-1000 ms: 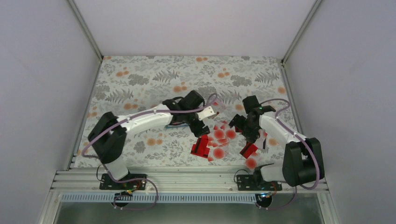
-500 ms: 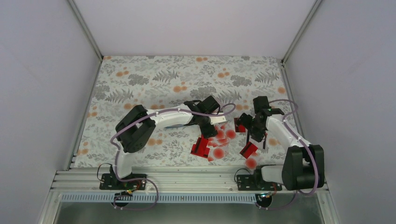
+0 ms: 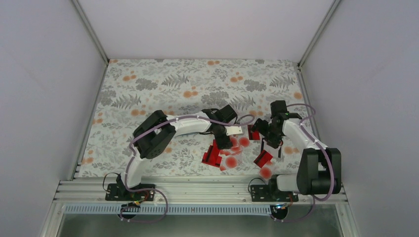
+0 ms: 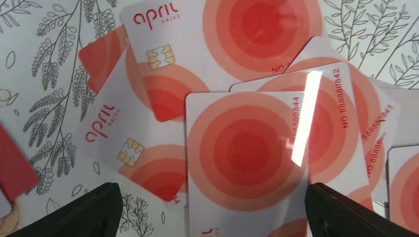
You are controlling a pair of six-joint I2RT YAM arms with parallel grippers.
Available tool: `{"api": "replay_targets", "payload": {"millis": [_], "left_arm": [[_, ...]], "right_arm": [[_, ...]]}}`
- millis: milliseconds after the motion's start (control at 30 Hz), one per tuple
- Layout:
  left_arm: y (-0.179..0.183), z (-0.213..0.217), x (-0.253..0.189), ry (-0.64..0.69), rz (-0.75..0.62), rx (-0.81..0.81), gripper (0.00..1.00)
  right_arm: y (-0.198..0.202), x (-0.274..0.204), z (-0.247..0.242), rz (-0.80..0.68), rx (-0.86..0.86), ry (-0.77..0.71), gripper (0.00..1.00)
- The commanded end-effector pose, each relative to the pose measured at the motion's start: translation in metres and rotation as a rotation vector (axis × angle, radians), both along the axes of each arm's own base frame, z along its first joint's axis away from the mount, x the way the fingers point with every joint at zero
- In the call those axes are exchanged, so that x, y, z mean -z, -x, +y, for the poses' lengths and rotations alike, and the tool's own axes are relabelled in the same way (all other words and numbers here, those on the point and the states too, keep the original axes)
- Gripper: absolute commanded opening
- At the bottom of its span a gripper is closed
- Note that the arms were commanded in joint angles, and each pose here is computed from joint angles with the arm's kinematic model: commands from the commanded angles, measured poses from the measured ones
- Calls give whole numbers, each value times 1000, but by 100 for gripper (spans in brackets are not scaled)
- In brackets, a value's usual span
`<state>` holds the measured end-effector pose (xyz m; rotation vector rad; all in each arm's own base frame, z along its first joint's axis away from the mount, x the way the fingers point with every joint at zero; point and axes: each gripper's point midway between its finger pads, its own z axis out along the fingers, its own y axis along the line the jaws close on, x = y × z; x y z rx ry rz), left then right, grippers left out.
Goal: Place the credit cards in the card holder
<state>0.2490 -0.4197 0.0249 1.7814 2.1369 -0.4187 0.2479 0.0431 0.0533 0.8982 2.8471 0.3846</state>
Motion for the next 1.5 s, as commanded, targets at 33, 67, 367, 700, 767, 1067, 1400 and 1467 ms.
{"api": "replay_targets", "payload": {"millis": [33, 67, 367, 700, 767, 1067, 1400, 1467], "left_arm": [[2, -9, 0, -4, -11, 37, 92], [3, -8, 2, -11, -8, 41, 92], [12, -9, 0, -23, 25, 63, 92], [12, -10, 10, -63, 38, 27, 95], [11, -10, 13, -83, 17, 23, 95], [12, -1, 29, -149, 21, -4, 92], [4, 7, 37, -197, -16, -36, 76], [3, 6, 35, -191, -15, -37, 75]], "right_arm": [[-12, -5, 2, -34, -31, -22, 99], [-12, -4, 2, -34, -33, -23, 99], [-10, -6, 2, -44, -45, -35, 99], [-4, -4, 4, -48, -56, -54, 99], [-3, -4, 4, -48, -58, -55, 99], [-2, -4, 3, -52, -70, -58, 99], [-1, -2, 3, -52, -74, -66, 99], [-1, -3, 2, -53, -75, -68, 99]]}}
